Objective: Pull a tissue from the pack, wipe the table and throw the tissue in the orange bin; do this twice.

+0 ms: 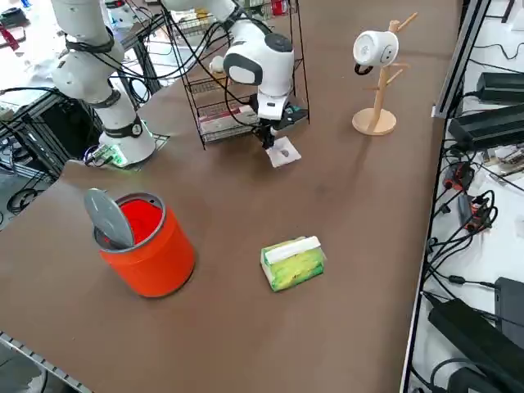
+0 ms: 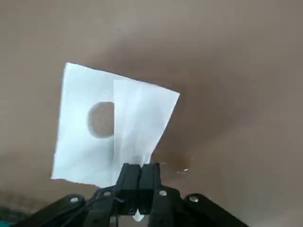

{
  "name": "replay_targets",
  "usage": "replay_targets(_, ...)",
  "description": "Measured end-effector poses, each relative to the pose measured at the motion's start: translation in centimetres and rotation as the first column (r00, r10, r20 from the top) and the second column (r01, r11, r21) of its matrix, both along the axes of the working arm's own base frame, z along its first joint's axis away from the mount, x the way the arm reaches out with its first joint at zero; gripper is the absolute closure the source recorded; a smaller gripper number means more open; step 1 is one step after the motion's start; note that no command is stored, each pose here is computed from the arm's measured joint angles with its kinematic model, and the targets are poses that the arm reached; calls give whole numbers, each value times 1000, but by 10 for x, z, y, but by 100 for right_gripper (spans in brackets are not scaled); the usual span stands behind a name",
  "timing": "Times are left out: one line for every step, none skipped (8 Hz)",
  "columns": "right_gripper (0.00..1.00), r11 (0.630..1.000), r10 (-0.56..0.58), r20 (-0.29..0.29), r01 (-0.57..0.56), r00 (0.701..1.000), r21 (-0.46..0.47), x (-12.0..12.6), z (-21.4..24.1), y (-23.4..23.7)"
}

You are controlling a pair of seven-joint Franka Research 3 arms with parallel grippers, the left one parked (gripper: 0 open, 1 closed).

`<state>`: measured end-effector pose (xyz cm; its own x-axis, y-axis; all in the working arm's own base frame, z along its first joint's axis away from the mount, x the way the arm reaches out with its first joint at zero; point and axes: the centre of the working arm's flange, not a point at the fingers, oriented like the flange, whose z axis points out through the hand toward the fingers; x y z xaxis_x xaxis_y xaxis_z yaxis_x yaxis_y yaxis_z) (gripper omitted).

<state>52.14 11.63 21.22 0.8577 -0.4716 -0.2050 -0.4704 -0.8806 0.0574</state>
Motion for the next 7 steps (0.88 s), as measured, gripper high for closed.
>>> replay_targets(99,1000,8,-12,-8,1000,-13,-3,-4,-4)
replay_targets(99,1000,17,-22,-18,1000,-24,-6,-8,-7)
replay_targets(99,999,29,-34,-30,999,-35,-9,-11,-8)
replay_targets(99,998,44,-52,-47,998,-49,-12,-13,-9)
replay_targets(99,996,55,-73,-60,996,-71,-15,-14,-11)
replay_targets(99,994,55,-88,-63,995,-92,-17,-15,-12)
replay_targets(99,993,54,-97,-64,994,-101,-18,-16,-13)
